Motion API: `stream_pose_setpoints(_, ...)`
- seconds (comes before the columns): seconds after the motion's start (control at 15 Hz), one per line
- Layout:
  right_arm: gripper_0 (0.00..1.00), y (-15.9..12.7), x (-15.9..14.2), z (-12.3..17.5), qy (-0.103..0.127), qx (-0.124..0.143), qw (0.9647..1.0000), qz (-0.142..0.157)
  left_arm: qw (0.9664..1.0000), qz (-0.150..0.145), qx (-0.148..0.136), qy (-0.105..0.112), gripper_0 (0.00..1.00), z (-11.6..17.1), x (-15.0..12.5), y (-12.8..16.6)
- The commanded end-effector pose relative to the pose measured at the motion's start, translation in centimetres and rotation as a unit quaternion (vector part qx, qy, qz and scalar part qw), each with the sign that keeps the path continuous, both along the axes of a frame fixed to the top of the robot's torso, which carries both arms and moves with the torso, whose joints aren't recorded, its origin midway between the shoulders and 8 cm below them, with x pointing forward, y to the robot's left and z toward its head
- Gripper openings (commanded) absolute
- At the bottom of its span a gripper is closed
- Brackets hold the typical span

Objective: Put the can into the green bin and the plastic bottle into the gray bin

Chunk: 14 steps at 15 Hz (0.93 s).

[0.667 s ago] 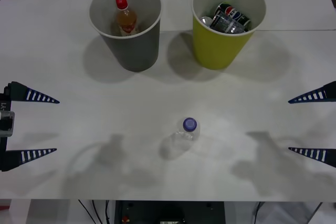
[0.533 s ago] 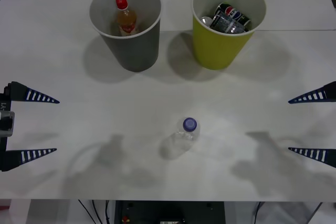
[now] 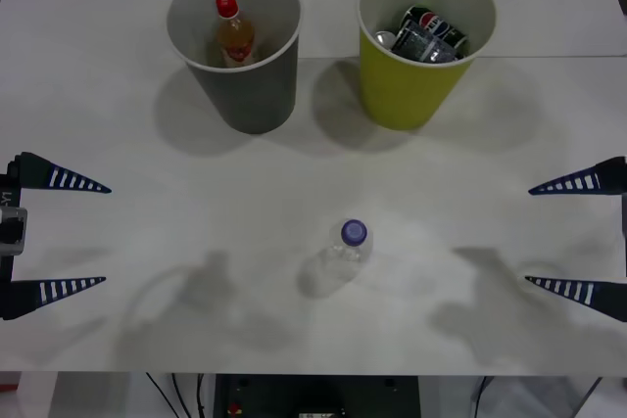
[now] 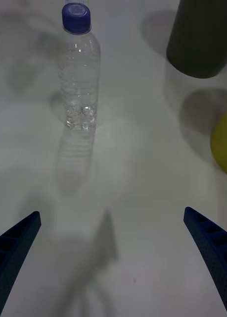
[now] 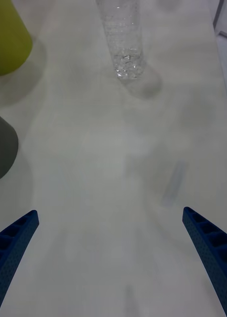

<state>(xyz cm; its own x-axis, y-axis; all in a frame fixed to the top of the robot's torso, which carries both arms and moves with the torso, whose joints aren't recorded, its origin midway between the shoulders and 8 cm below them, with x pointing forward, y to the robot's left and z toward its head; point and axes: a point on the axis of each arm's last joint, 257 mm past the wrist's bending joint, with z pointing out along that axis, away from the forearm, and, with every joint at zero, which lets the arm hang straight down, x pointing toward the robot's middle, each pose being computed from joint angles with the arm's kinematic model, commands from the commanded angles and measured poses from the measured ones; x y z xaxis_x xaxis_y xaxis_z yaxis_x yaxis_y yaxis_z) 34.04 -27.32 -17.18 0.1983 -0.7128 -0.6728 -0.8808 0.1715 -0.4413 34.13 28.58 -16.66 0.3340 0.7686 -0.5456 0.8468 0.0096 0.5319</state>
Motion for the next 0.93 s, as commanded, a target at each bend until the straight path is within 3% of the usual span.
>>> stream_pose_setpoints(0.07,1.0,1.4,-0.2,-1.2,0.007,0.033,0.9994,0.004,1.0,0.0,0.0,0.0,1.0,0.0,0.0,0.0)
stream_pose_setpoints(0.27,1.0,2.7,0.2,-2.1,-0.011,0.067,0.9974,0.024,1.0,0.0,0.0,0.0,1.0,0.0,0.0,0.0)
stream_pose_setpoints(0.53,1.0,3.8,0.6,-3.9,-0.024,0.117,0.9914,0.054,1.0,0.0,0.0,0.0,1.0,0.0,0.0,0.0)
stream_pose_setpoints(0.93,1.0,7.2,1.8,-6.9,-0.015,0.201,0.9767,0.074,1.0,0.0,0.0,0.0,1.0,0.0,0.0,0.0)
